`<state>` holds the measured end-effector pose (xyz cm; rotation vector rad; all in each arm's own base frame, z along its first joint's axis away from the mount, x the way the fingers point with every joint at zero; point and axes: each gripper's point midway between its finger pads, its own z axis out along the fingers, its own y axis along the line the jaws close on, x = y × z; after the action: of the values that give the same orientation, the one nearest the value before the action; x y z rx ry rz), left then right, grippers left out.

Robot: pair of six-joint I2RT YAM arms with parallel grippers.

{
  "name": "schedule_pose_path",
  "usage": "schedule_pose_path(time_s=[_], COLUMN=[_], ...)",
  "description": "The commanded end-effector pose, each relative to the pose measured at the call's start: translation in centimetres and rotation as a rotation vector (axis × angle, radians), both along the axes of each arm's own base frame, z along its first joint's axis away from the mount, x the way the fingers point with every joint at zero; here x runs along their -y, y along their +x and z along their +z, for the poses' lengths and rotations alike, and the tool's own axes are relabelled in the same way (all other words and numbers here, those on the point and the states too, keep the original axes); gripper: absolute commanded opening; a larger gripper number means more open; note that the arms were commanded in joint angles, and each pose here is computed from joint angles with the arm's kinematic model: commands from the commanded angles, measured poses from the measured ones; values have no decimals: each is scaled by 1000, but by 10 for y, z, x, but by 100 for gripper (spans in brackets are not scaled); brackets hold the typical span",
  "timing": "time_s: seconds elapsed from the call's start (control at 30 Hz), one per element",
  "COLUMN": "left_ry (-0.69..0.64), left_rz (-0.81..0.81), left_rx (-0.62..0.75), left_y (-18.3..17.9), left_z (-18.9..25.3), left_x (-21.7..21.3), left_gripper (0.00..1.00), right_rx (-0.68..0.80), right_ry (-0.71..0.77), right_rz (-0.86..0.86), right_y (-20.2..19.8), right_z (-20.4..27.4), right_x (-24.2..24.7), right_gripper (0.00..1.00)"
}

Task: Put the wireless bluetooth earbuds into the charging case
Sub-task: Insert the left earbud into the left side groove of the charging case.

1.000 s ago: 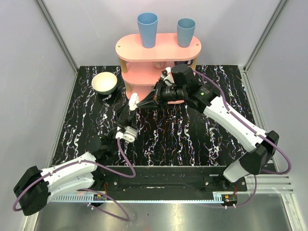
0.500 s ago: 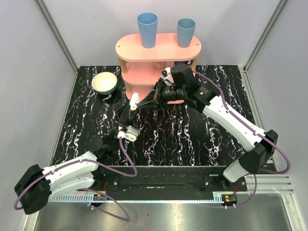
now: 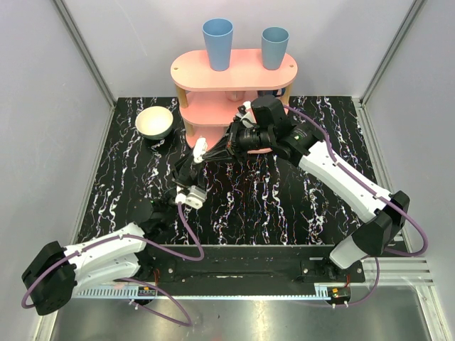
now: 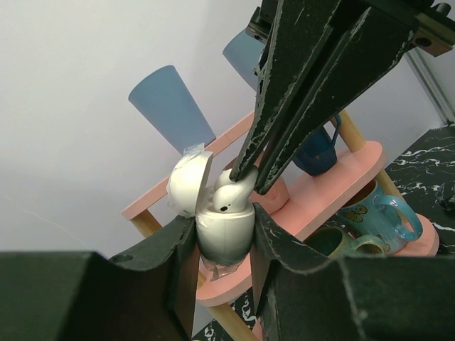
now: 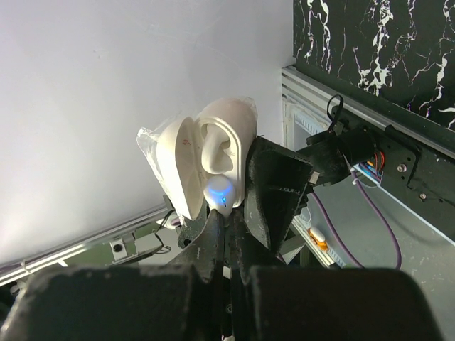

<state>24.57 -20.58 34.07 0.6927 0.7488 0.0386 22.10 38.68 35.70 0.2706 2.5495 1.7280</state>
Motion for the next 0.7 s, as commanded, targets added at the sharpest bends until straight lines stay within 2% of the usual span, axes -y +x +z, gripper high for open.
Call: schedule_pose_path(time_s=[0.0,0.53,0.67], left_ry=[-73,-57,-38], left_rz=[-21,-19,-18], left_rx=[90,90,95], left_y=[-12,-11,-11], left_z=[30,28,28], left_x=[-6,-4,-2], left_gripper=[0,0,0], right_rx=[-25,91,76], right_ry=[-16,-158,-164], right_rz=[45,40,57], right_y=[-6,-2,-5], right_z=[-9,-21,-25], right_x=[-3,0,-2], right_gripper=[0,0,0])
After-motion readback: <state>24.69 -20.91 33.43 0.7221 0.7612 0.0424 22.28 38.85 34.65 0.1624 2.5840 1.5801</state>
